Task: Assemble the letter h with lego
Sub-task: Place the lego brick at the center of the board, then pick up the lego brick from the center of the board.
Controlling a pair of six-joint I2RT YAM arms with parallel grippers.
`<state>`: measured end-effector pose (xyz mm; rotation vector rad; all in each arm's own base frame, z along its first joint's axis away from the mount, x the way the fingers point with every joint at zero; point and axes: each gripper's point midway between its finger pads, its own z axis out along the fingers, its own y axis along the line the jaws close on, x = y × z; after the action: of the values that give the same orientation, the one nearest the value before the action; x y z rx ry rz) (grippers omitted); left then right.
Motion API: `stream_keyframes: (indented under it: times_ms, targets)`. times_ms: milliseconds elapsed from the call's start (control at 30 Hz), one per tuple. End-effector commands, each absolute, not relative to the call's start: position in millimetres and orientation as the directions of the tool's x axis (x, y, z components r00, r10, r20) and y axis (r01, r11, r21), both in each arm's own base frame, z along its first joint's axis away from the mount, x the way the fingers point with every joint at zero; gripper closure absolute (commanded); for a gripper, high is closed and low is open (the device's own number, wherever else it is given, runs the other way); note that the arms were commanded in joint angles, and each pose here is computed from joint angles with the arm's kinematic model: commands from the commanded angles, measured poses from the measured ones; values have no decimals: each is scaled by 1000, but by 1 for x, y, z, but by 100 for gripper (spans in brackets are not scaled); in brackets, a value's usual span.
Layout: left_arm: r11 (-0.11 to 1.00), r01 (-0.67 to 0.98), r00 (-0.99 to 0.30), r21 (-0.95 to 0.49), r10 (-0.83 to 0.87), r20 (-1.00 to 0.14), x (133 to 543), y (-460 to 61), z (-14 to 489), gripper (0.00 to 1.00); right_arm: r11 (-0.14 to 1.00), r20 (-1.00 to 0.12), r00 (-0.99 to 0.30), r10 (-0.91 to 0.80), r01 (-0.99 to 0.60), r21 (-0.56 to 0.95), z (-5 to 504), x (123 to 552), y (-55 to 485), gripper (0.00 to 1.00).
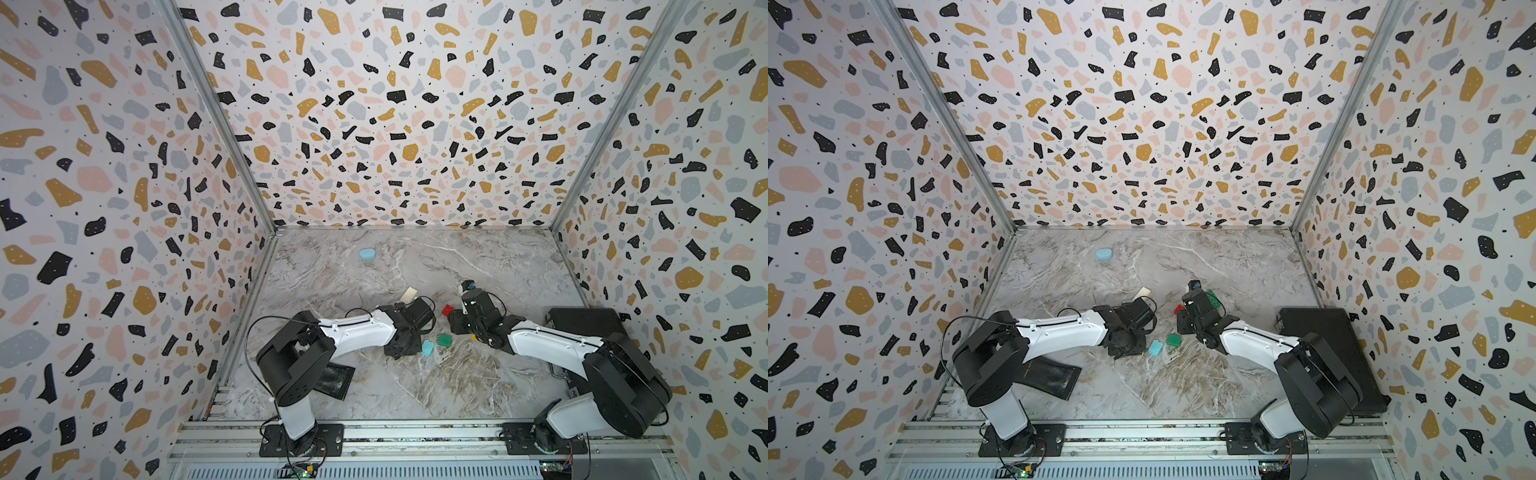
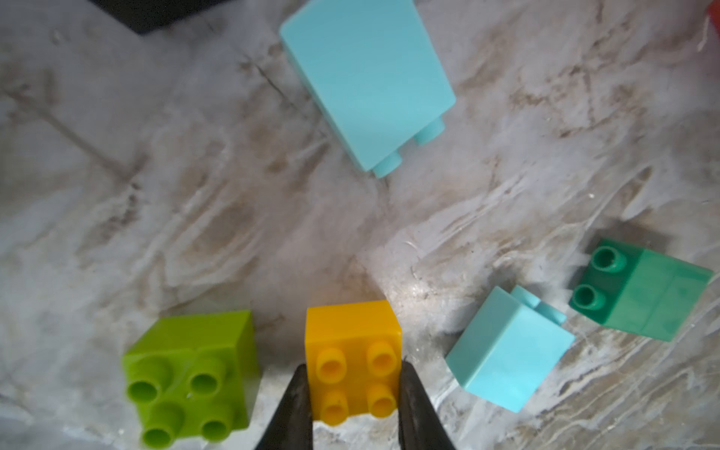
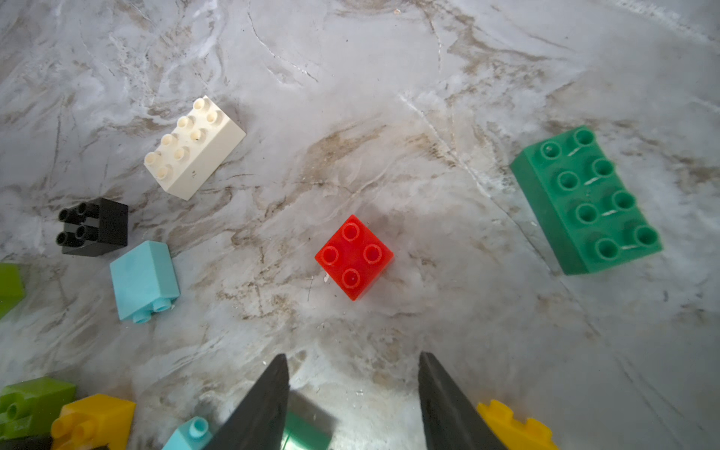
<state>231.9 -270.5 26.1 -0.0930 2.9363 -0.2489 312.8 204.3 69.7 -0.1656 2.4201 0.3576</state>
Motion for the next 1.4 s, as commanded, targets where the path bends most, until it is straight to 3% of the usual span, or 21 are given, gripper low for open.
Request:
stream_keyframes:
  times_ms: [0, 400, 667, 833, 1367]
  targets:
    - [987, -48, -981, -156, -76, -181, 231, -269, 21, 65, 953, -663, -748, -26, -219, 210, 81, 318, 208, 44]
    - [990, 24, -948, -138, -21, -318, 244, -255, 88, 37, 953, -659, -751, -30, -221, 209, 79, 319, 209, 43]
    - [985, 44, -954, -169, -9, -301, 245, -223, 99, 33, 953, -656, -754, -33, -222, 208, 78, 318, 209, 43]
    - [960, 208, -951, -189, 153, -269, 232, -226, 88, 27, 952, -654, -756, -35, -224, 208, 78, 319, 210, 43]
    - [957, 185, -978, -223, 157, -138, 234, -224, 39, 35, 953, -642, -765, -43, -224, 203, 74, 320, 211, 43]
